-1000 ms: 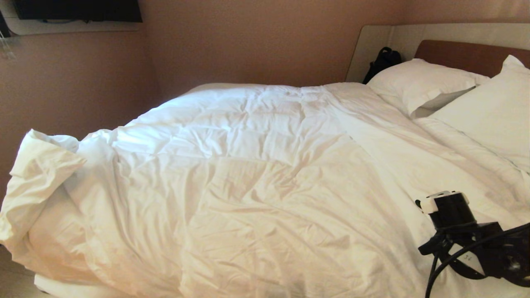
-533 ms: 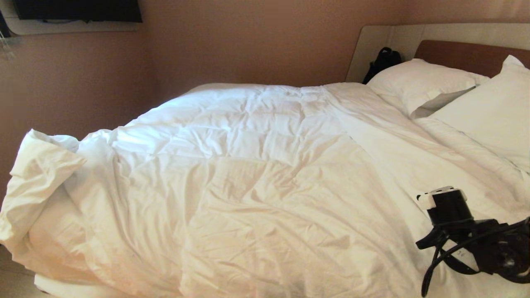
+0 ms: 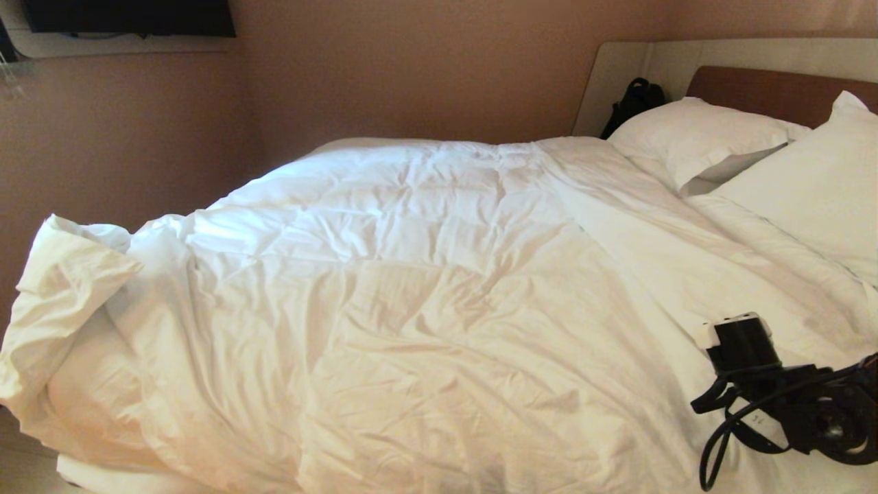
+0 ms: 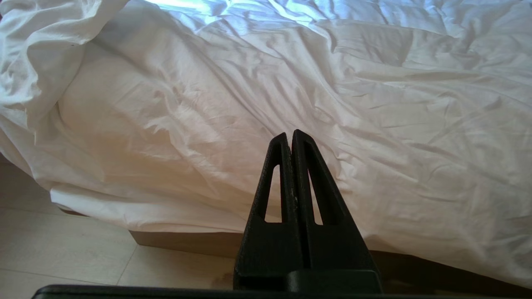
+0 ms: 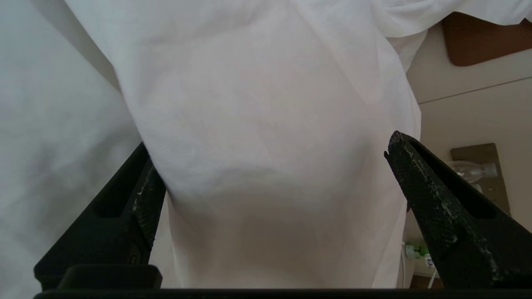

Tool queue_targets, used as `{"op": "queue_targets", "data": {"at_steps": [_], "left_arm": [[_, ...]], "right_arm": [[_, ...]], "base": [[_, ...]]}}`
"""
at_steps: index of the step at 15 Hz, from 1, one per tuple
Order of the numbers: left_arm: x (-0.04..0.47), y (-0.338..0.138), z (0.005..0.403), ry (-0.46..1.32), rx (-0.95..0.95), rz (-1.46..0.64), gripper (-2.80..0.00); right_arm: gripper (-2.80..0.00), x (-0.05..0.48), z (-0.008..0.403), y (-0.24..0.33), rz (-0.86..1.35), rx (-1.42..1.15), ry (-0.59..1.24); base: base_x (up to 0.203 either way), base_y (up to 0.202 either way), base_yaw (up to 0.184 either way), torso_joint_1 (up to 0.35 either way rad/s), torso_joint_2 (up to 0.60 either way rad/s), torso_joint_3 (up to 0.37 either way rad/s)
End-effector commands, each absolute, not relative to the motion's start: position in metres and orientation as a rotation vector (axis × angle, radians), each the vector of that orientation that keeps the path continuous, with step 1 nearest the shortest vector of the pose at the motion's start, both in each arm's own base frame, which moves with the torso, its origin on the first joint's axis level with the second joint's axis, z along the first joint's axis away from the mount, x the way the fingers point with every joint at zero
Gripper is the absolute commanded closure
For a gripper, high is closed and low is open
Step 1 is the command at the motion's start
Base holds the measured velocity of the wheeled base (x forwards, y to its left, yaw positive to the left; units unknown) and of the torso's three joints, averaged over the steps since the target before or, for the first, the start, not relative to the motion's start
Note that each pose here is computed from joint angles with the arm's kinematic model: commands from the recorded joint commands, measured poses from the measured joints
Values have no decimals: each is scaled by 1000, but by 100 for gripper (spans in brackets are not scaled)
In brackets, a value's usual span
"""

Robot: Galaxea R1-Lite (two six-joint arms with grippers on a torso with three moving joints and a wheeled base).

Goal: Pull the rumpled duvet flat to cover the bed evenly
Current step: Flatten the corners of the folded blanket

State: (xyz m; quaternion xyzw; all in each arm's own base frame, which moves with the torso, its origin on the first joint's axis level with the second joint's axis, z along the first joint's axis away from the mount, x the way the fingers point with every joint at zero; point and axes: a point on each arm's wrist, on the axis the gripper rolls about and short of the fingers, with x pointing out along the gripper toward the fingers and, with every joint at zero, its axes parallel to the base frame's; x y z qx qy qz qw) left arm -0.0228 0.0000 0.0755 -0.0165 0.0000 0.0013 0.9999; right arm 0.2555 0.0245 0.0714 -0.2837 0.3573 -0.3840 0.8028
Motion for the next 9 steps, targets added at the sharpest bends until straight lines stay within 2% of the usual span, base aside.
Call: {"op": "queue_targets", "data": {"at_steps": [1,9], "left_arm": [[-23,0,75,0,-34,2,0],[-23,0,75,0,-34,3,0]], "right_arm": [[0,256,71,25,-825,-607,762],[0,260,90,35,-780,-557,686]], "base": [[0,0,0,0,0,0],[0,0,0,0,0,0]]}}
